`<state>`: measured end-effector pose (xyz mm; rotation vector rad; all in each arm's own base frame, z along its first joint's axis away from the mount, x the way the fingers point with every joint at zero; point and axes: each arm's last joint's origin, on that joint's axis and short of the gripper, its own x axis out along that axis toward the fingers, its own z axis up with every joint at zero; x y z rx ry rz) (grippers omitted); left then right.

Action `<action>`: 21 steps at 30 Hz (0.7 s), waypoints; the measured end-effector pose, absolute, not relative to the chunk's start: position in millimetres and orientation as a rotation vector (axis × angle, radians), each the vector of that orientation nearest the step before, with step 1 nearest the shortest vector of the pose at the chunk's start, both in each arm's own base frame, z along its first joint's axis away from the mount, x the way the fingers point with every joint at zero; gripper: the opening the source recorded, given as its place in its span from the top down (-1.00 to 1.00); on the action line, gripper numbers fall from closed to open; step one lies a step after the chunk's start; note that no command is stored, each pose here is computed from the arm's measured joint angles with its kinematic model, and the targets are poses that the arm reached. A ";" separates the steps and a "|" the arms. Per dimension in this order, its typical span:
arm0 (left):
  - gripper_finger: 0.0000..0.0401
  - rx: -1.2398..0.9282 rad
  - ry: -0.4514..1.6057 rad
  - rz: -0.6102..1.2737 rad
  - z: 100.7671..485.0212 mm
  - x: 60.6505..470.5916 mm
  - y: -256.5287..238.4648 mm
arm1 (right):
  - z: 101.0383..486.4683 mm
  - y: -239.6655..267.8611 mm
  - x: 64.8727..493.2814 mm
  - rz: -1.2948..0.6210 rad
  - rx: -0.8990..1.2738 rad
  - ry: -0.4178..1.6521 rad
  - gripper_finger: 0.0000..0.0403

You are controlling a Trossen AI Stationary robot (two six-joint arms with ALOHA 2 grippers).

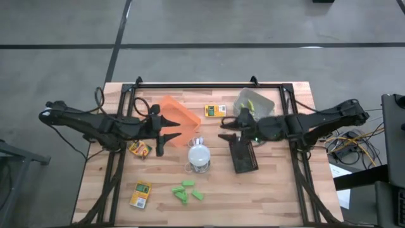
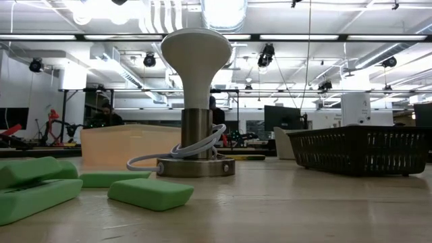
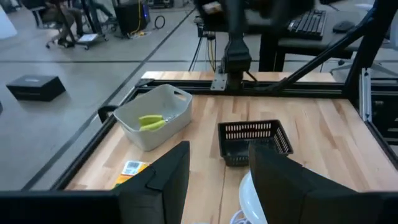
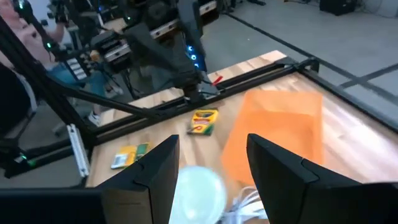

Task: Pick & Place School Supplies
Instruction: Put the green eraser into the black bin

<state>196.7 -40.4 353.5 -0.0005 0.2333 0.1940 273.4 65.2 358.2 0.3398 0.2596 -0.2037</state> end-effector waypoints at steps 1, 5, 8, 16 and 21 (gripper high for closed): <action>0.15 -0.032 0.227 0.183 354.5 195.0 -40.5 | 354.2 70.2 272.5 -0.205 0.353 0.253 0.09; 0.15 -0.141 0.205 0.089 359.2 188.8 -42.5 | 339.1 88.8 268.6 -0.183 0.395 0.223 0.09; 0.15 -0.136 0.214 -0.071 361.0 185.6 -47.4 | 326.1 99.7 264.8 -0.157 0.424 0.220 0.08; 0.15 -0.201 0.214 -0.415 364.9 183.6 -61.3 | 296.4 112.3 256.9 -0.116 0.429 0.257 0.08; 0.15 -0.185 0.173 -0.322 366.0 189.4 -61.8 | 285.8 113.6 254.1 -0.115 0.410 0.284 0.09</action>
